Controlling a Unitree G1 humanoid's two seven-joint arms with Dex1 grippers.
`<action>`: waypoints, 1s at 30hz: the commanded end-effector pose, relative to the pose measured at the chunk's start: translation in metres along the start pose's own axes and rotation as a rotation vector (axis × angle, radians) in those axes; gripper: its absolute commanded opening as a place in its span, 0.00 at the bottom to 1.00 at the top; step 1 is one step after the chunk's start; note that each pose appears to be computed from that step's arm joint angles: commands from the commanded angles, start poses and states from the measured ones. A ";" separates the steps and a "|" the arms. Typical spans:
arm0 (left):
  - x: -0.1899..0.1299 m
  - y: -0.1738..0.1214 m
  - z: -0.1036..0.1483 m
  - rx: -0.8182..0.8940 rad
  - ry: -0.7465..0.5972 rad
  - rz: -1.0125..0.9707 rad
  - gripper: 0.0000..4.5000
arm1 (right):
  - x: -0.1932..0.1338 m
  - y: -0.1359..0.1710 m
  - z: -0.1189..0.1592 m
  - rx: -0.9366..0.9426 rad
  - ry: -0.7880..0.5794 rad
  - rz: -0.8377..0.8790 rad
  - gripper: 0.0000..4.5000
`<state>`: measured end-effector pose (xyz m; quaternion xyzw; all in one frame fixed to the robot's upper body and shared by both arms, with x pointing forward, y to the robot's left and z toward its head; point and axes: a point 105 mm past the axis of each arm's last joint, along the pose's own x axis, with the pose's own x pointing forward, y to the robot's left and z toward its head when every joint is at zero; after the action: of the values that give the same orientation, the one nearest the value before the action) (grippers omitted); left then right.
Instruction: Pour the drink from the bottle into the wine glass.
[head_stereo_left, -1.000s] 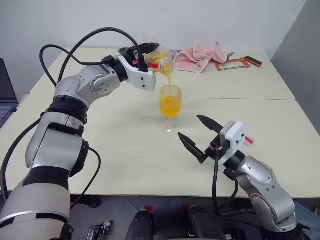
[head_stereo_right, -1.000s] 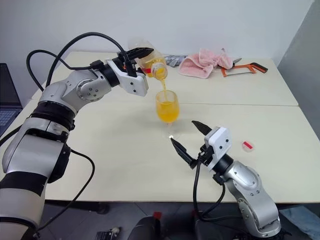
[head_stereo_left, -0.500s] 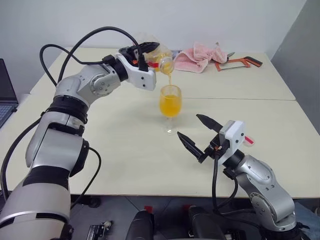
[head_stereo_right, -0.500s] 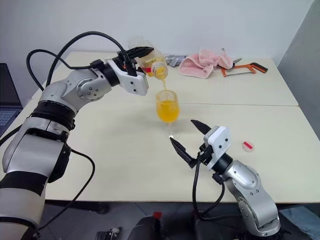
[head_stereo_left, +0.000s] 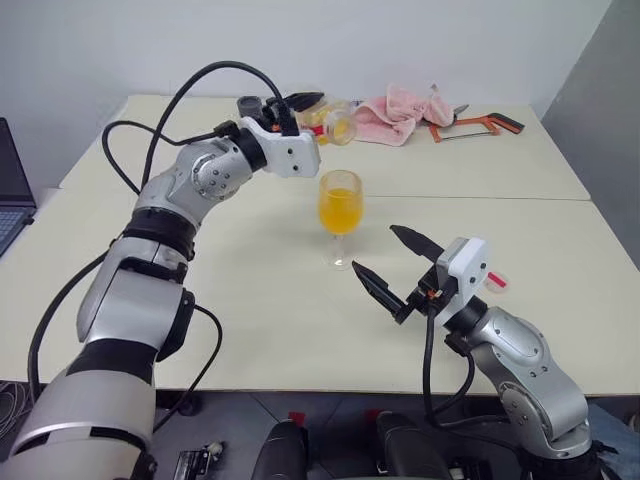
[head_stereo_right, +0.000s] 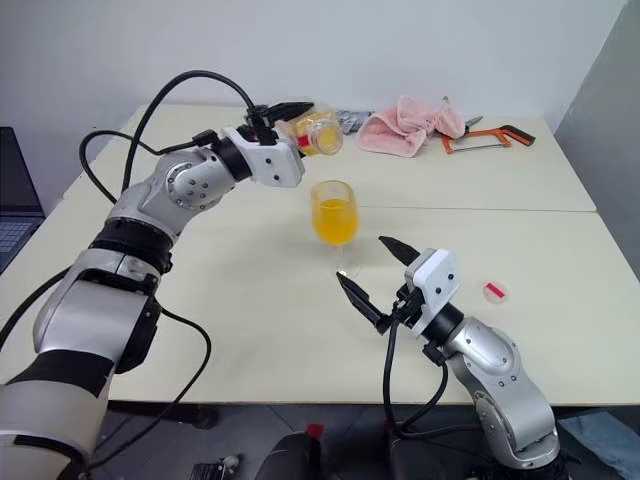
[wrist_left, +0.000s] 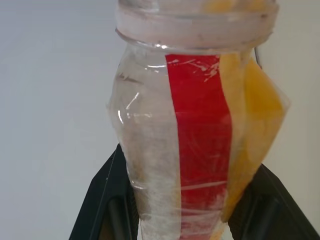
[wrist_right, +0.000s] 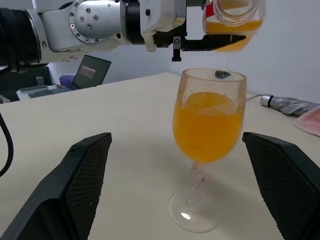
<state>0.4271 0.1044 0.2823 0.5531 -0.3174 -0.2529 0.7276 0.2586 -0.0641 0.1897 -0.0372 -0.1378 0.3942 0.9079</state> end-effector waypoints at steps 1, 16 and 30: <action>-0.002 0.028 0.003 -0.193 -0.017 0.121 0.39 | 0.001 0.000 0.012 -0.022 -0.036 0.022 1.00; -0.112 -0.014 -0.092 -0.972 0.468 0.372 0.39 | 0.015 0.011 0.012 0.055 0.138 0.261 1.00; -0.175 -0.058 -0.124 -1.159 0.647 0.490 0.39 | 0.030 0.026 0.004 0.033 0.189 0.397 1.00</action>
<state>0.4023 0.2901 0.1604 0.0346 0.0055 -0.0378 0.9987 0.2619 -0.0269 0.1851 -0.0748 -0.0090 0.5529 0.8298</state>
